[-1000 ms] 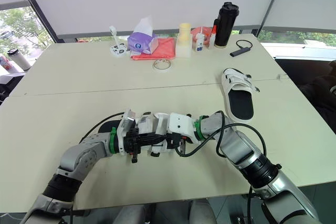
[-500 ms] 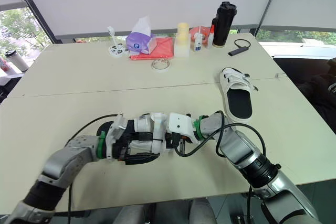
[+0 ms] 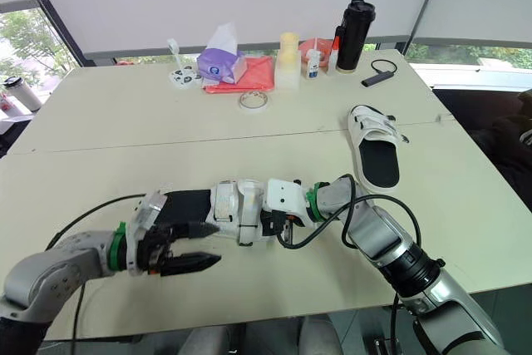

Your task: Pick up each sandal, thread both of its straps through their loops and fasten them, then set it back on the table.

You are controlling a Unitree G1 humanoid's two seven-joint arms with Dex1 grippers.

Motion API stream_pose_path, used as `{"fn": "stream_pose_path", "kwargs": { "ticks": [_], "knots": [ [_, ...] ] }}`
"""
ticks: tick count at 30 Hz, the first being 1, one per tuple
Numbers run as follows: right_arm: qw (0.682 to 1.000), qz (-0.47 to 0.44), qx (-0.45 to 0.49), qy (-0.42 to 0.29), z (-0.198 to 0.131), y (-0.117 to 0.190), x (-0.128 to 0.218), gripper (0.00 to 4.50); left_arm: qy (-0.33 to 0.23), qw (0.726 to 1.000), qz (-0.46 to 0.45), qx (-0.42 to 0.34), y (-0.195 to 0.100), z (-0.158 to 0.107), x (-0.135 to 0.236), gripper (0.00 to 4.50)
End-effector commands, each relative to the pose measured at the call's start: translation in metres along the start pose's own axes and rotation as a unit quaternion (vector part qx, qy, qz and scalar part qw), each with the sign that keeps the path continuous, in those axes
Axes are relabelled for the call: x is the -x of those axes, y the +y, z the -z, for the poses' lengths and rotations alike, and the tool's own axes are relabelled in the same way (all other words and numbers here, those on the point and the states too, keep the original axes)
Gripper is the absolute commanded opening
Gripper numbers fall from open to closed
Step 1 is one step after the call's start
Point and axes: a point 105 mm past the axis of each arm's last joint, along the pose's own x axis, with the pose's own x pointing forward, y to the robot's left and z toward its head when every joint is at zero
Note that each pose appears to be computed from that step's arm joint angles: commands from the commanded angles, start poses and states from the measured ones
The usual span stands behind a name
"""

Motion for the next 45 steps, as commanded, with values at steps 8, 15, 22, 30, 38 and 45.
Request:
{"fn": "stream_pose_path", "kwargs": {
  "ticks": [8, 15, 22, 30, 38, 45],
  "knots": [
    [0.999, -0.011, -0.021, 0.034, 0.018, 0.007, -0.006, 0.0, 0.021, 0.999, -0.009, -0.023, 0.006, 0.022, -0.02, 4.44],
    [0.999, -0.009, -0.02, 0.035, 0.018, 0.006, -0.005, 0.0, -0.006, 0.999, -0.027, -0.027, 0.02, 0.022, -0.037, 4.44],
    [0.999, -0.008, -0.021, 0.037, 0.019, 0.007, -0.004, 0.0, -0.022, 0.999, -0.029, -0.022, 0.021, 0.02, -0.045, 4.44],
    [0.999, -0.006, -0.02, 0.037, 0.019, 0.005, -0.004, 0.0, -0.019, 1.0, 0.02, -0.013, 0.002, 0.024, -0.054, 4.44],
    [0.999, -0.006, -0.021, 0.035, 0.019, 0.005, -0.005, 0.0, -0.021, 1.0, 0.011, -0.012, 0.01, 0.027, -0.054, 4.44],
    [0.999, -0.005, -0.022, 0.036, 0.019, 0.006, -0.005, 0.0, -0.043, 0.999, -0.005, -0.012, 0.019, 0.025, -0.059, 4.44]
  ]
}}
